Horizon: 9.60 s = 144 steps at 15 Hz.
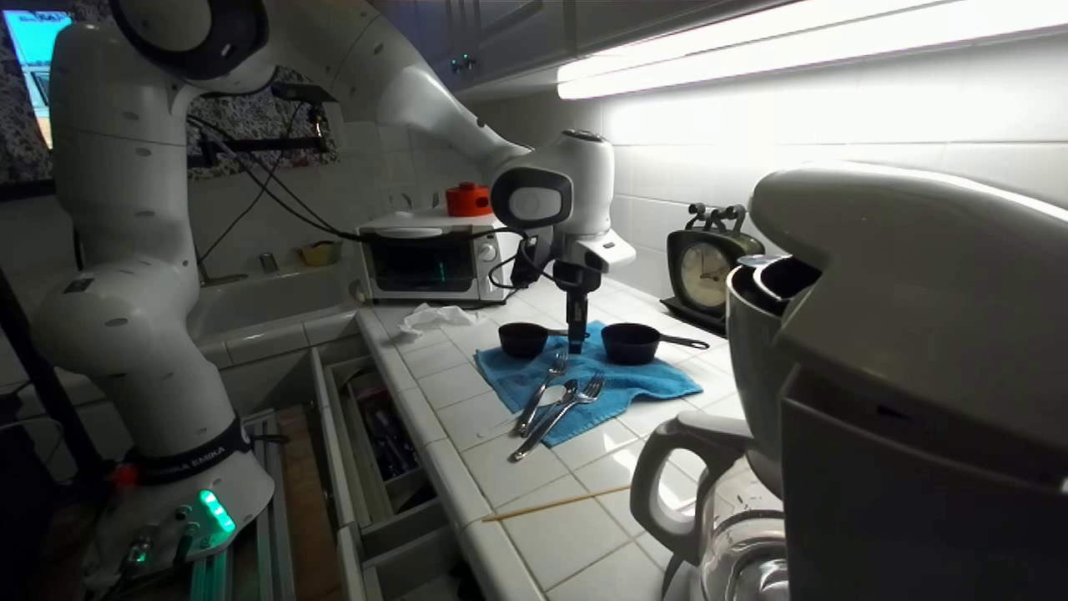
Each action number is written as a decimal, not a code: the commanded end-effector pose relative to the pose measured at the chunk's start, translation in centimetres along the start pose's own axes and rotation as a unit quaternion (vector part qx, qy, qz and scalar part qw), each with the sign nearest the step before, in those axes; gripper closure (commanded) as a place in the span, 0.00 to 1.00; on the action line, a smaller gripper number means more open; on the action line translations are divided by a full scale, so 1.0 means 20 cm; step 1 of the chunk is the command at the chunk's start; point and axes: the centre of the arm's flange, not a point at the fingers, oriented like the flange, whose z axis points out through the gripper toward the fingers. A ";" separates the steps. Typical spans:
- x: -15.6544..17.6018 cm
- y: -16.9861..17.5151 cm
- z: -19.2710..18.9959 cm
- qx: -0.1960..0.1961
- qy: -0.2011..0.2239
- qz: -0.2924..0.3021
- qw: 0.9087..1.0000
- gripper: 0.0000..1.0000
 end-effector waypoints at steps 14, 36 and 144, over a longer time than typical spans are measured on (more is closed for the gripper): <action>-0.04 0.01 -0.03 -0.043 -0.016 -0.034 0.998 0.71; -0.07 0.00 0.01 -0.072 -0.054 -0.053 0.995 0.96; -0.03 0.25 -0.08 -0.233 0.008 -0.111 0.966 0.95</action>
